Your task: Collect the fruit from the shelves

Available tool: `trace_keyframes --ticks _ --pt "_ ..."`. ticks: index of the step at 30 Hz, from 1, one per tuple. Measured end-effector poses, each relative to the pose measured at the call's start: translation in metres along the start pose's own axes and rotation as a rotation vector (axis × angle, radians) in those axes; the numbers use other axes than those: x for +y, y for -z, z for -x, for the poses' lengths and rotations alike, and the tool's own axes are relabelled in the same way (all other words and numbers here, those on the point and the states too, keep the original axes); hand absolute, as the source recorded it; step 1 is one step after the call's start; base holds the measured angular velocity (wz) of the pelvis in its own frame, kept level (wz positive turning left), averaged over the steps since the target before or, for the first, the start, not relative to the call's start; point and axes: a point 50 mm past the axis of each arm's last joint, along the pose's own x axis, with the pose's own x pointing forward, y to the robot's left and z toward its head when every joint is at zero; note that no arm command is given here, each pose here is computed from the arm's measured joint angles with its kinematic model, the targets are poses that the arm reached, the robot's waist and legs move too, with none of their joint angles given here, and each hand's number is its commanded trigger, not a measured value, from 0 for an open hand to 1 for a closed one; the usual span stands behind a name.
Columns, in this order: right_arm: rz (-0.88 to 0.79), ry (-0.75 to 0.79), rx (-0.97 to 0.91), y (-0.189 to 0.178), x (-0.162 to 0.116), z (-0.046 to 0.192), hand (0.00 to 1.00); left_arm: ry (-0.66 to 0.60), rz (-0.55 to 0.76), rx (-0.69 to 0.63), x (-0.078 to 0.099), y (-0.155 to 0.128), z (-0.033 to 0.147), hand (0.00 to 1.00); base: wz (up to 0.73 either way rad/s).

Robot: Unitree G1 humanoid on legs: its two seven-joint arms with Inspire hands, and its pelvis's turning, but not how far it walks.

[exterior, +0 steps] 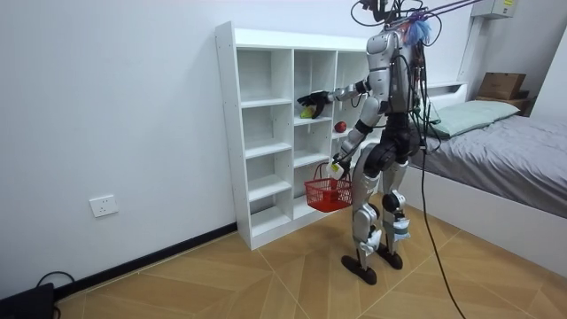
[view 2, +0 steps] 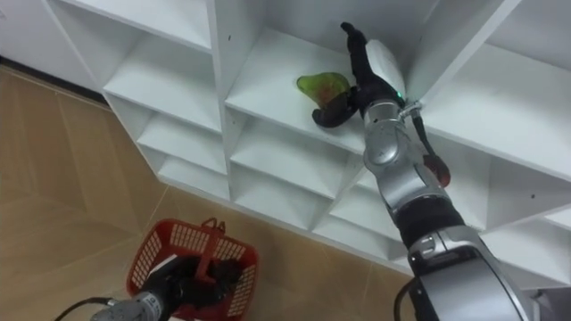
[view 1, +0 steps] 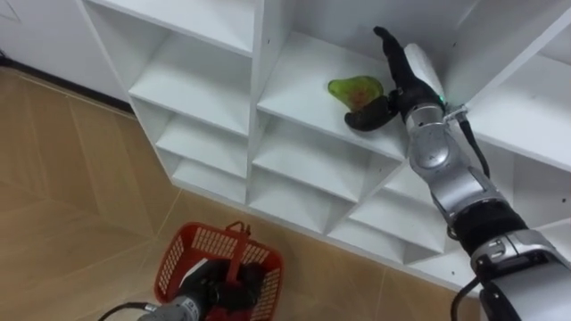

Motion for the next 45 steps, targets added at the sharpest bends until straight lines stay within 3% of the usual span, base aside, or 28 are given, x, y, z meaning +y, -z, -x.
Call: trace_keyframes --ticks 8,9,11,12,14,15,45 --pt "0.005 -0.008 0.005 0.004 0.0 0.0 0.02 -0.004 -0.012 0.003 0.002 -0.004 -0.002 1.0 0.0" --pt "0.006 -0.015 0.005 0.005 0.0 0.0 0.12 -0.01 -0.013 0.002 0.002 -0.004 -0.002 1.0 0.0" --pt "0.006 -0.032 0.009 0.006 0.001 0.0 0.53 -0.016 -0.013 0.001 0.004 -0.005 -0.002 1.0 0.0" --pt "0.002 -0.041 0.011 0.006 0.002 0.0 0.6 -0.018 -0.014 0.0 0.005 -0.005 -0.002 1.0 0.0" --pt "0.0 -0.055 0.015 0.007 0.003 0.0 0.97 -0.021 -0.015 -0.002 0.005 -0.006 -0.002 1.0 0.0" --pt "0.001 -0.066 0.017 0.007 0.003 0.001 1.0 -0.023 -0.016 -0.003 0.006 -0.006 -0.002 1.0 0.0" --pt "-0.046 -0.097 0.089 0.024 0.0 0.003 1.0 -0.042 0.004 -0.02 0.008 -0.013 -0.004 1.0 0.0"
